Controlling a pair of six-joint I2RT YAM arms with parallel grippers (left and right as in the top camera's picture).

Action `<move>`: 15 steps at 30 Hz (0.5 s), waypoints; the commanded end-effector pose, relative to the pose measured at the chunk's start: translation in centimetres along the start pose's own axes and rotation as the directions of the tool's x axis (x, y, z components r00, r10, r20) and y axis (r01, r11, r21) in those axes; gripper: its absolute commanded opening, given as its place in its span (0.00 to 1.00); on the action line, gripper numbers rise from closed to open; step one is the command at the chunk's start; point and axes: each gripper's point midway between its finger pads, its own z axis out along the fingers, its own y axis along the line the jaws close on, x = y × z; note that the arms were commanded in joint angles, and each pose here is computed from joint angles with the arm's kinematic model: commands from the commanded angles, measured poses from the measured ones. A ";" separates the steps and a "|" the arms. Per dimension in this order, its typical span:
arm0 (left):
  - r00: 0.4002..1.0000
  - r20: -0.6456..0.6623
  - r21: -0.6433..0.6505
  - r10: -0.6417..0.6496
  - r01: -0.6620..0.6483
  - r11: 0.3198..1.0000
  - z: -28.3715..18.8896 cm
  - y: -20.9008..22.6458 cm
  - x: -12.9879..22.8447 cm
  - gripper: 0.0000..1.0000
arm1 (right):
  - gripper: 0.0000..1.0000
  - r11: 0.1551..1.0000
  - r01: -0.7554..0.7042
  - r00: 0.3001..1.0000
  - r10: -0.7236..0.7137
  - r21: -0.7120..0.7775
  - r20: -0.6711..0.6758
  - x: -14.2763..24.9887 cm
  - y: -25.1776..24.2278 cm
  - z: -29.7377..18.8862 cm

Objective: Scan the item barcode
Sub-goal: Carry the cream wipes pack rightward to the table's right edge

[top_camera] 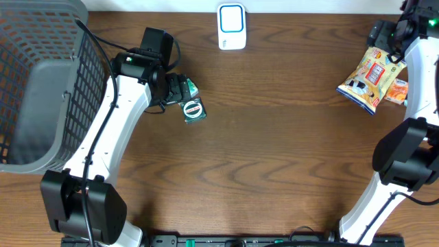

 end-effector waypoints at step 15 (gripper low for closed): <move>1.000 0.011 -0.008 0.002 -0.002 1.000 -0.2 0.2 -0.3 0.98 | 0.34 0.995 0.036 0.992 -0.047 -0.094 -0.119 9.5 4.0 8.0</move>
